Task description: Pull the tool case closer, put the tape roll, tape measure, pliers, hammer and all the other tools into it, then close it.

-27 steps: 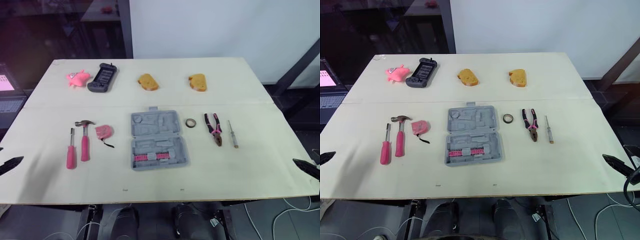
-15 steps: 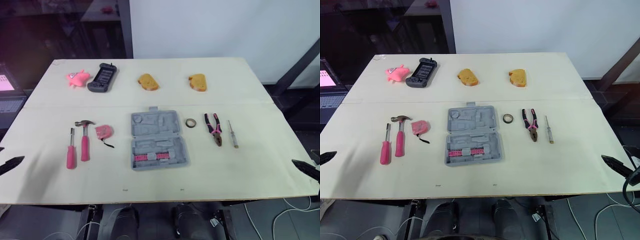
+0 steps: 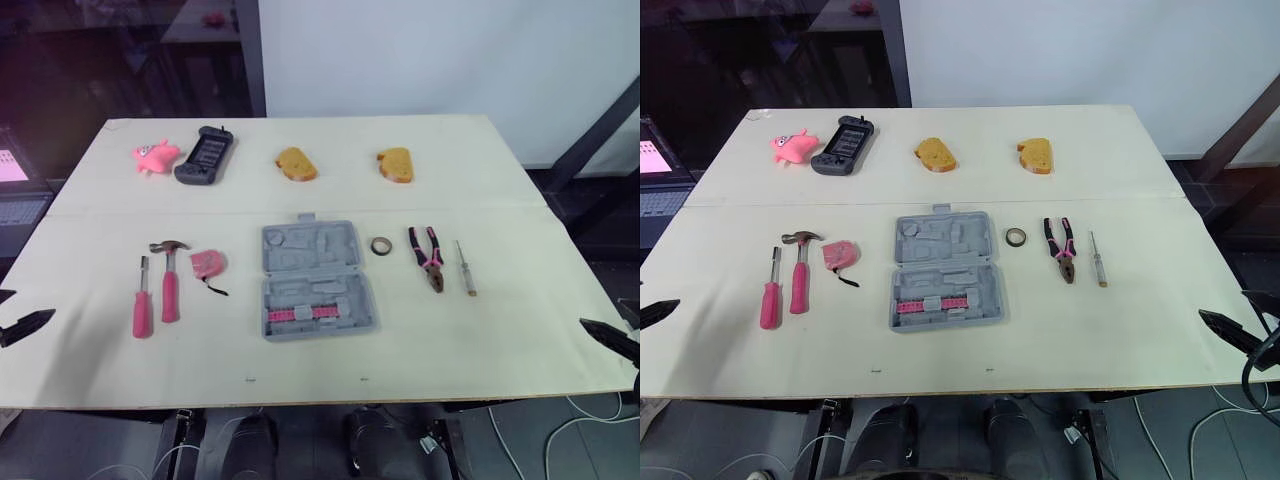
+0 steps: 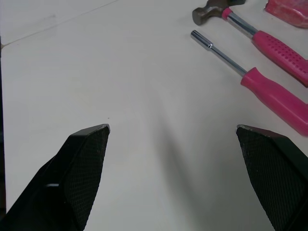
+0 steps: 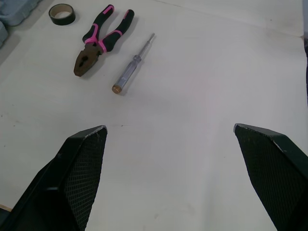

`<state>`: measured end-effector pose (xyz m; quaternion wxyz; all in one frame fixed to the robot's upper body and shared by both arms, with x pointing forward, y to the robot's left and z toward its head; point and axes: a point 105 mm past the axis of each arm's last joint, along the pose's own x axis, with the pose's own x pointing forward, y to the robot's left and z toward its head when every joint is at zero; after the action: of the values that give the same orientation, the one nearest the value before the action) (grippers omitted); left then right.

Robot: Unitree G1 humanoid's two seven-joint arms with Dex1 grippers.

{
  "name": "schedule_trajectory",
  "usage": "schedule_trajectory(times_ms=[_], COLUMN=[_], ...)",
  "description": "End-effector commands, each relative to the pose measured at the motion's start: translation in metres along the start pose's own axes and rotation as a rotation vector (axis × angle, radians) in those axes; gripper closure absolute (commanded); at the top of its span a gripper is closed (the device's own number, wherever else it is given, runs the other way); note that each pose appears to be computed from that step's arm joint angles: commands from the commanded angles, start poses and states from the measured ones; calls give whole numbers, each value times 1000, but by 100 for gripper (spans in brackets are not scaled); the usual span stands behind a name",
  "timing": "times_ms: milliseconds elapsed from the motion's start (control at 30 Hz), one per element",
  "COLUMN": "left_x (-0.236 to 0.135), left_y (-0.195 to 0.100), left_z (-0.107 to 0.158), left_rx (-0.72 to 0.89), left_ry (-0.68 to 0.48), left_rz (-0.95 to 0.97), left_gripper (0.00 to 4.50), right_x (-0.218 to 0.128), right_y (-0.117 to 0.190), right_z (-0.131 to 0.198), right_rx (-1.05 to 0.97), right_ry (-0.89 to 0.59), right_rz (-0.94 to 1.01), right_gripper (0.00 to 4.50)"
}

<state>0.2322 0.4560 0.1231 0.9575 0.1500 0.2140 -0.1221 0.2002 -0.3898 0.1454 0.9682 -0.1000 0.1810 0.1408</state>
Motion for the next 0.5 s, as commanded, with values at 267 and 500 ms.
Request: schedule_trajectory(times_ms=[267, 500], left_x=[76, 139], left_y=[-100, -197], left_z=[52, 83], left_rx=[23, -14], left_ry=[-230, -252], left_rz=[-303, -400], left_gripper=[7, 218], right_x=[59, 132], right_y=[123, 178], right_z=[43, 48], right_rx=[-23, -68], right_ry=[-73, -39], right_rz=[354, 355], right_gripper=[0, 172])
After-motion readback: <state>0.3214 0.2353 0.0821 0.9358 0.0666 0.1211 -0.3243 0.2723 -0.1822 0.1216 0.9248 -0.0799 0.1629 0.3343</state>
